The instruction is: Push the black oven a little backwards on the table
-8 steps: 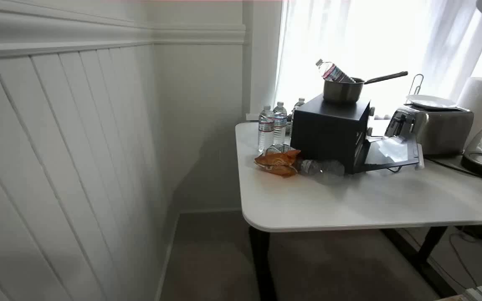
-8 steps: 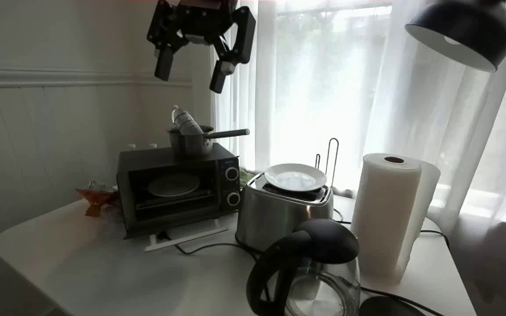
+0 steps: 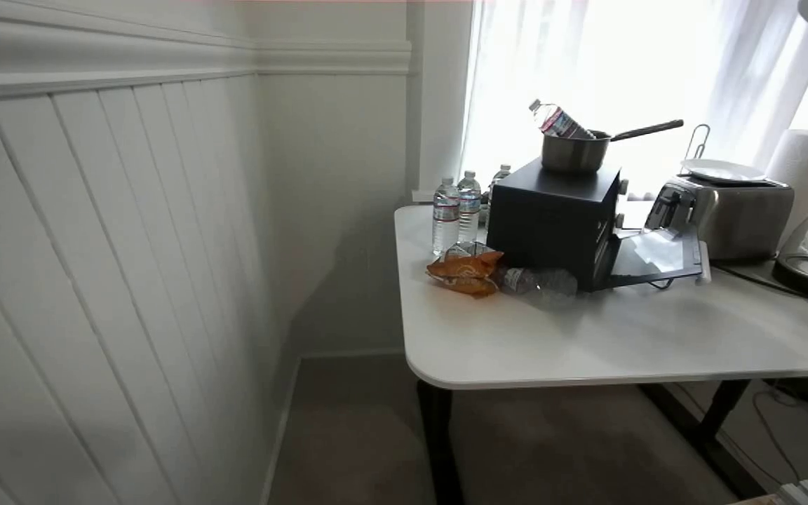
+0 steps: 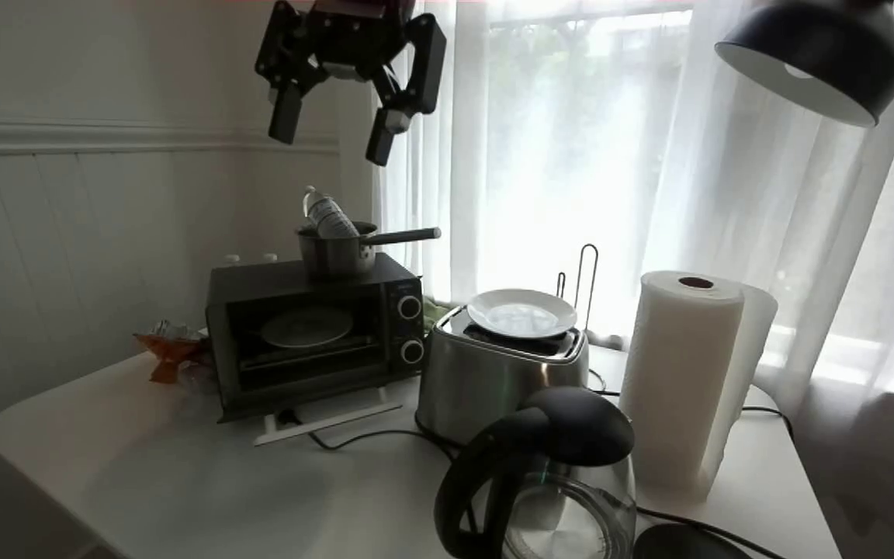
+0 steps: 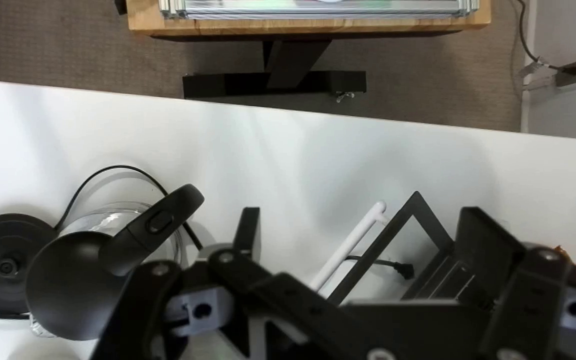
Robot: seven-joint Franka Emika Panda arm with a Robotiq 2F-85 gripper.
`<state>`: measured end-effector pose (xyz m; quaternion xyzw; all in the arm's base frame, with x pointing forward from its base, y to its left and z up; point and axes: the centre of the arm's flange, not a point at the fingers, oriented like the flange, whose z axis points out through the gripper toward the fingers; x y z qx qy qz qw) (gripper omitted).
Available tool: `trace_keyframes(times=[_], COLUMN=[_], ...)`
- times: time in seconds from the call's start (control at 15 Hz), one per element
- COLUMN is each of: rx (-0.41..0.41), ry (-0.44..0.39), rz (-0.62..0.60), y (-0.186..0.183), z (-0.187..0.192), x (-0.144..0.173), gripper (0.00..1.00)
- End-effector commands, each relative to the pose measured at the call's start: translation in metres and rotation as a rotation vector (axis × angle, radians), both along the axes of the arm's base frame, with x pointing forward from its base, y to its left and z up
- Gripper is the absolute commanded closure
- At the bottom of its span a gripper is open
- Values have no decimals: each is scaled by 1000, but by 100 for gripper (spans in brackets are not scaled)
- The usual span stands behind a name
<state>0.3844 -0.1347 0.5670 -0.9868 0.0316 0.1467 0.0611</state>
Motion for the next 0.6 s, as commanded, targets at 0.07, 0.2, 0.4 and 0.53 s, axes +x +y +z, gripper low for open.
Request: trace_keyframes(times=[0.07,0.2,0.4,0.53], rx=[-10,-16,-37,-58], ry=[51,83,77,36], rz=[168,267,430,543], y=[85,131,195,230], z=[-34,-55,-96,-121], x=[2,-2,-7,-8], gripper=[0,0,0,0])
